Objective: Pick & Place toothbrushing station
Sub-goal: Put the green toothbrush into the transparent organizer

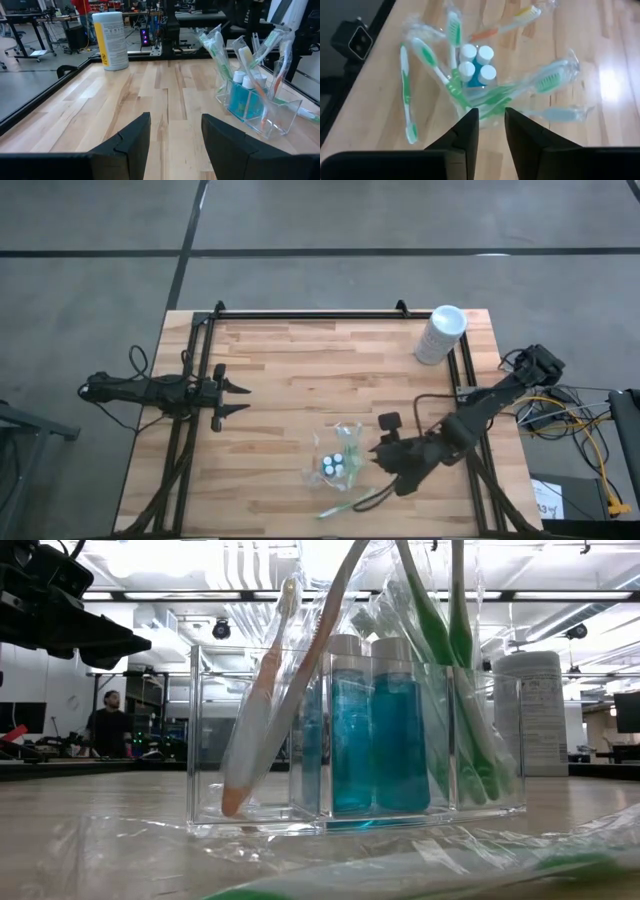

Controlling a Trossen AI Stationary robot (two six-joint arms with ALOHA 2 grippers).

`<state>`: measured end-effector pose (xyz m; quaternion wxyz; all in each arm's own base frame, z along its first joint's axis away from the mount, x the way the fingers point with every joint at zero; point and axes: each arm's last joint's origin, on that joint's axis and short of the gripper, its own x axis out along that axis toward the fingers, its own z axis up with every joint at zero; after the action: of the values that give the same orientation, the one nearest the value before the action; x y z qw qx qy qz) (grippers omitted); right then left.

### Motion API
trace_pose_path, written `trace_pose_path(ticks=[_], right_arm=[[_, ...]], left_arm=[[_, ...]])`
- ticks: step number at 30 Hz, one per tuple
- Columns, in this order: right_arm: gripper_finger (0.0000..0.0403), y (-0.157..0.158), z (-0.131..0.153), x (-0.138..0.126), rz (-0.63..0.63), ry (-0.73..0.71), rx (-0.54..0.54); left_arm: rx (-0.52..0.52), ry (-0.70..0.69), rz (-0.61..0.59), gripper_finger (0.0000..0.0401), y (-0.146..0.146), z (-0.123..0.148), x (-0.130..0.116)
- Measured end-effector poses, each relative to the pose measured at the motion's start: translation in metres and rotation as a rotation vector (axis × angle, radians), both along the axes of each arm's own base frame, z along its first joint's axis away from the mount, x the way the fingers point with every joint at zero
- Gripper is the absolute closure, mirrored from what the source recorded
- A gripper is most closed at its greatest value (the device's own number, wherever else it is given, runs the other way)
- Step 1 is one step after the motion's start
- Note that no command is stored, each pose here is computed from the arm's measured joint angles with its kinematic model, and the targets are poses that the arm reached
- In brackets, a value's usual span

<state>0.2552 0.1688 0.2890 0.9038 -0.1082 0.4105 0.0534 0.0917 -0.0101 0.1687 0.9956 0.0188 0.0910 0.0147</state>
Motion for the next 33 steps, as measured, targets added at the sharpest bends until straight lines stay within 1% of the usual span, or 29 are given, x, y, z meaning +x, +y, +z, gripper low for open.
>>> trace_pose_path(ticks=[5,9,12,17,24,28,33], right_arm=[[0.03,0.018,-0.003,-0.021,-0.016,-0.094,-0.024],[0.0289,0.034,-0.01,-0.039,-0.039,-0.195,-0.013],[0.0282,0.045,-0.024,-0.053,-0.069,-0.264,0.003],[0.0276,0.057,-0.057,-0.068,-0.08,-0.328,0.079],[0.0273,0.056,-0.096,-0.074,-0.081,-0.385,0.127],[0.0272,0.059,-0.106,-0.072,-0.081,-0.409,0.159],[0.0268,0.065,-0.128,-0.069,-0.043,-0.35,0.131]], left_arm=[[0.0,0.0,0.0,0.022,0.0,0.0,0.0],[0.0,0.0,0.0,0.022,0.0,0.0,0.0],[0.0,0.0,0.0,0.022,0.0,0.0,0.0],[0.0,0.0,0.0,0.022,0.0,0.0,0.0],[0.0,0.0,0.0,0.022,0.0,0.0,0.0],[0.0,0.0,0.0,0.022,0.0,0.0,0.0],[0.0,0.001,0.0,0.022,0.0,0.0,0.0]])
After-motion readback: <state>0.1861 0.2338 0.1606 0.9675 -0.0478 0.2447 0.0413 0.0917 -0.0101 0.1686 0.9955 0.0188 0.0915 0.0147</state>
